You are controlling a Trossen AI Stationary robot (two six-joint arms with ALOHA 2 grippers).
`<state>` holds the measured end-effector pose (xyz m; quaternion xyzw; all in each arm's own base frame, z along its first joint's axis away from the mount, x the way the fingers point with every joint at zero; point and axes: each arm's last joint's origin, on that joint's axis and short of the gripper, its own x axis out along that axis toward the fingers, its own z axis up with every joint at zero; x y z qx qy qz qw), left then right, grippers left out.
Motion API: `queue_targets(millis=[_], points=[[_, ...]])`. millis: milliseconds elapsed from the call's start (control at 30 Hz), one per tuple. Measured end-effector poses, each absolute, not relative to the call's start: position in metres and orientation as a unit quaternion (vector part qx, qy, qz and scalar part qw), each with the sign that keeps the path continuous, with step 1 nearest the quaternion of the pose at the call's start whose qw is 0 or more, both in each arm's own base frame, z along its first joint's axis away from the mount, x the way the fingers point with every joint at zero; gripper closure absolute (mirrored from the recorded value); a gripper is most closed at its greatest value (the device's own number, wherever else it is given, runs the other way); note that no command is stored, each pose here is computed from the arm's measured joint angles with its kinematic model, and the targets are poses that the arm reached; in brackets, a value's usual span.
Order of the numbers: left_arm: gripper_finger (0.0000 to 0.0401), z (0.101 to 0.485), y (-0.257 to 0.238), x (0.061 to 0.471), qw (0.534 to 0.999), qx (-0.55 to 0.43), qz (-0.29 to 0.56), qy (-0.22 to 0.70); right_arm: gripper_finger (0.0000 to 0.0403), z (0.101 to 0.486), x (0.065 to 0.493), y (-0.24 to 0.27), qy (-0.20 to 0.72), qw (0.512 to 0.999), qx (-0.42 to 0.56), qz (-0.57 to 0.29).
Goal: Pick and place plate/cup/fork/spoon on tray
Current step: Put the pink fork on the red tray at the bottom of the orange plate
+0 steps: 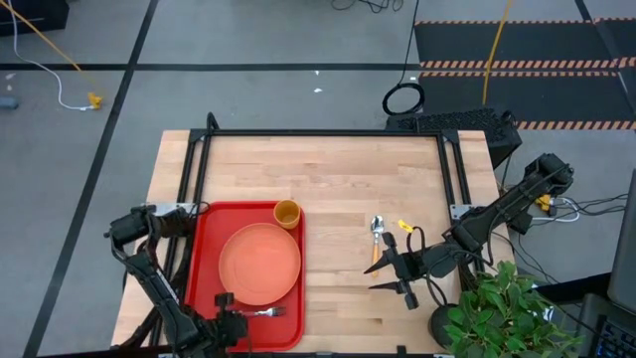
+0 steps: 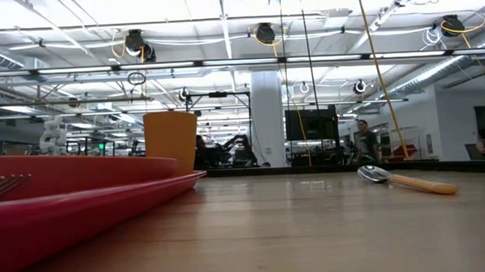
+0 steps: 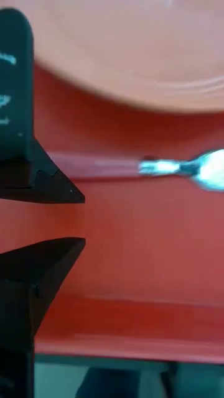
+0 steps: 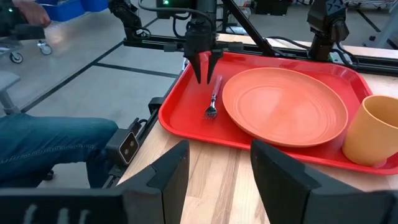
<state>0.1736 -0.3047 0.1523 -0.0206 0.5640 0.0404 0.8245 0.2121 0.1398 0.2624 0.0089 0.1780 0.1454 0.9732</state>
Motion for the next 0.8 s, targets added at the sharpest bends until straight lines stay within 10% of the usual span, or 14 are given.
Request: queue_targets(millis=[433,800], points=[[0.0393,0.151,-0.308,0.154,0.816,-0.018,0.060,0.575,0.0238,0.263,0.212,0.140,0.178,0.973,0.009,0.146],[0.0390,0.135,-0.294,0.149,0.811,-0.006,0.084,0.578,0.0238,0.263,0.212,0.140,0.177,0.973,0.008,0.146]])
